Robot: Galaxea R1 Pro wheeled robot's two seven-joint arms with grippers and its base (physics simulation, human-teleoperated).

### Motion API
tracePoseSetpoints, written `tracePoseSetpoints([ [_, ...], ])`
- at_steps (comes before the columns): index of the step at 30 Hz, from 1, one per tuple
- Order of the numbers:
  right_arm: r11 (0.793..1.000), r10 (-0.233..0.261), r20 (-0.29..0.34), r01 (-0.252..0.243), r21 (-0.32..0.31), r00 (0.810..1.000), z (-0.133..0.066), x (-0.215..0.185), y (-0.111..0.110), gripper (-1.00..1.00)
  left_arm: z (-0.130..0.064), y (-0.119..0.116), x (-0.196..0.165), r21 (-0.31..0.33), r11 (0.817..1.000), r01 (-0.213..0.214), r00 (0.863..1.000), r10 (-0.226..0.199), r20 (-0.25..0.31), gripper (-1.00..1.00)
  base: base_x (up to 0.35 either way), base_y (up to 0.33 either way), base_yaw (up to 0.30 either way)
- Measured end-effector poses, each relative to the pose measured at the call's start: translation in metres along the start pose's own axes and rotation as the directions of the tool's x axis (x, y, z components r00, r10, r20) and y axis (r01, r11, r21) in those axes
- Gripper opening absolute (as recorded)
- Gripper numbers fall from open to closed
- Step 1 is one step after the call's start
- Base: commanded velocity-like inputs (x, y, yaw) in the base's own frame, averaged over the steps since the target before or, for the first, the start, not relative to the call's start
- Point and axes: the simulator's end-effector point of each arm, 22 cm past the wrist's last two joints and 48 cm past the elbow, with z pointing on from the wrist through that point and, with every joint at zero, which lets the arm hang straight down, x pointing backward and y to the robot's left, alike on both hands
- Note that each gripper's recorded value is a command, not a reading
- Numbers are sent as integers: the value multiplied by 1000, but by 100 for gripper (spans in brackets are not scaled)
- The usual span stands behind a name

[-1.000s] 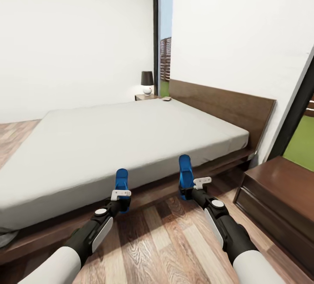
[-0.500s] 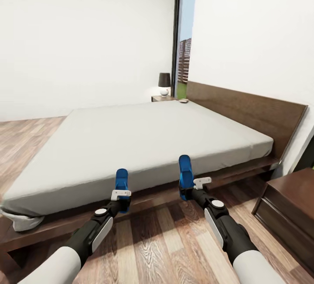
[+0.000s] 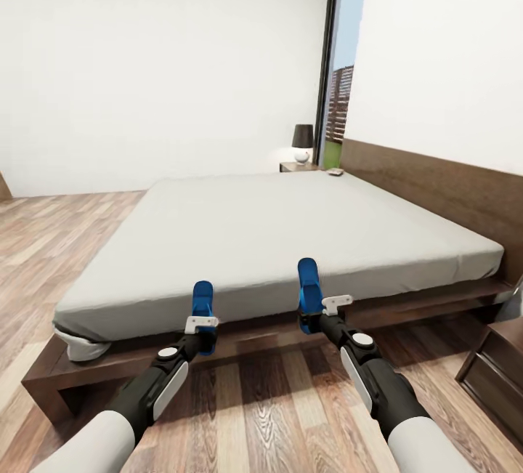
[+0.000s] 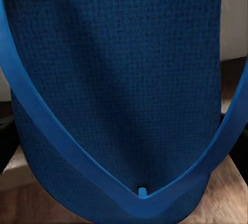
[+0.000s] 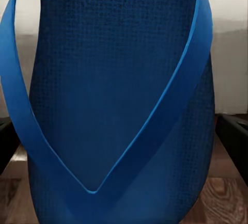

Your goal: In the bedroom, move the book from the bed onto either nightstand, and place the two sandals side by side next to the bed.

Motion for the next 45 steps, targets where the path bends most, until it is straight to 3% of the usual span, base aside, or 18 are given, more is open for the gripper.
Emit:
tracePoseSetpoints([
  [14,1000,-3,11,3,2,1000,-2,-6,0,-100,-2,1,-5,-1,1000,0,1000,0,9,-100,0,-19,256],
  [21,1000,-5,12,5,-1,1000,-3,-7,0,-100,-3,1,-6,-2,1000,-1,1000,1,11,-100,0,-3,45],
  [22,1000,-9,-19,9,3,1000,-2,8,-5,-100,-3,1,-6,-2,1000,1,1000,-1,11,-100,0,0,1],
  [29,1000,-9,-39,10,4,999,-2,16,-5,-100,-3,2,-6,-2,1000,3,1000,-3,11,-100,0,0,0],
  [35,1000,-8,-50,8,3,999,1,20,-3,-100,1,7,10,-13,1000,12,1000,-12,-24,-100,0,0,0],
  [38,1000,-6,-57,6,3,998,3,26,-3,-100,4,12,18,-21,999,40,998,-41,-42,-100,0,0,0],
  [45,1000,-5,-71,5,5,997,9,39,-9,-100,6,5,53,-4,999,42,979,-42,-201,-100,0,0,0],
])
